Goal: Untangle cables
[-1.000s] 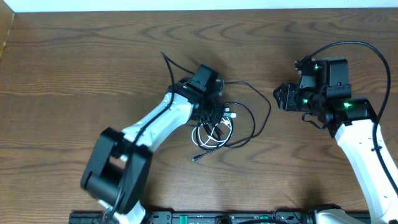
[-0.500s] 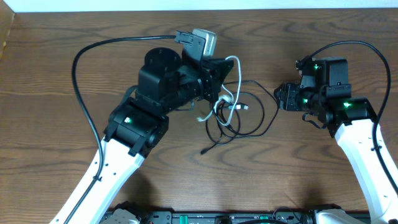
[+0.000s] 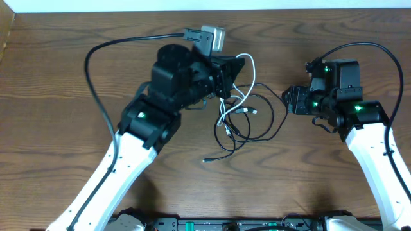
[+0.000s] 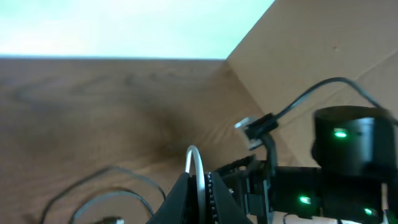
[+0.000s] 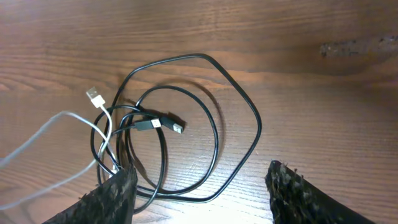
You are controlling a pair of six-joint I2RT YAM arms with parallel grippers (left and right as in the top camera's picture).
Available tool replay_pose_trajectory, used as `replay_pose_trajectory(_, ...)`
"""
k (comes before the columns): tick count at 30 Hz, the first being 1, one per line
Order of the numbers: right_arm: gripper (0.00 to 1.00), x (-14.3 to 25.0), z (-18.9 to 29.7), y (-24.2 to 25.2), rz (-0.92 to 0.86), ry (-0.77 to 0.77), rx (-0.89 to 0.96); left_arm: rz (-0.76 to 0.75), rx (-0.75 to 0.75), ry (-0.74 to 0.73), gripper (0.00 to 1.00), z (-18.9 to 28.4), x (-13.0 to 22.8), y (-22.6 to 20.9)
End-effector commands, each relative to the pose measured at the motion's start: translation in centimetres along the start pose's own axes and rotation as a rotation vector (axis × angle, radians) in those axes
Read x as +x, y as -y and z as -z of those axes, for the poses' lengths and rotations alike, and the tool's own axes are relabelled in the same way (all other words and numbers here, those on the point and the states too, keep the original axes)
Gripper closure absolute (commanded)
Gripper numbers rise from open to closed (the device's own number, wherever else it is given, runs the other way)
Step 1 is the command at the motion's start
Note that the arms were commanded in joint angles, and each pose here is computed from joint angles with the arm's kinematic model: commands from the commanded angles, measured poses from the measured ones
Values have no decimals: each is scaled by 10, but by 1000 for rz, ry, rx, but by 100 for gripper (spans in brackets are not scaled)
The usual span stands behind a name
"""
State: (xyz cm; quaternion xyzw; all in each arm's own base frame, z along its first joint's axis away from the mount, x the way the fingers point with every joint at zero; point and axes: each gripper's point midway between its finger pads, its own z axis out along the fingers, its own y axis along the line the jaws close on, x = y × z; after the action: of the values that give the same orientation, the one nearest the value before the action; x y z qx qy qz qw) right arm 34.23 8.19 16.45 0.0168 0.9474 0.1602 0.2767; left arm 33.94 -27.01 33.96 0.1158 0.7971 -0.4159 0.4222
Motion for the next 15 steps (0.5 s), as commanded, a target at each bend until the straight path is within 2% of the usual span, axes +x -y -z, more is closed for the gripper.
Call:
replay_pose_trajectory(1,34,-1,-1,-4,13,-5,-7,74,23,-59,92,-15,12,-5)
replay_pose_trajectory(4,32,0,-1,-3,20,-8,-6,94,50,-123,92,-28,27,-8)
replay_pose_trajectory(7,32,-1,-2,0,39,-7,12,111,74,-173,83,-38,39,-11)
replay_pose_trajectory(10,27,0,-1,4,44,-9,36,109,63,-208,52,-43,49,-18)
replay_pose_trajectory(12,22,1,-1,5,43,-11,42,57,52,-228,36,-42,55,-22)
replay_pose_trajectory(15,19,1,-2,5,42,-13,42,1,-6,-273,30,-38,67,-37)
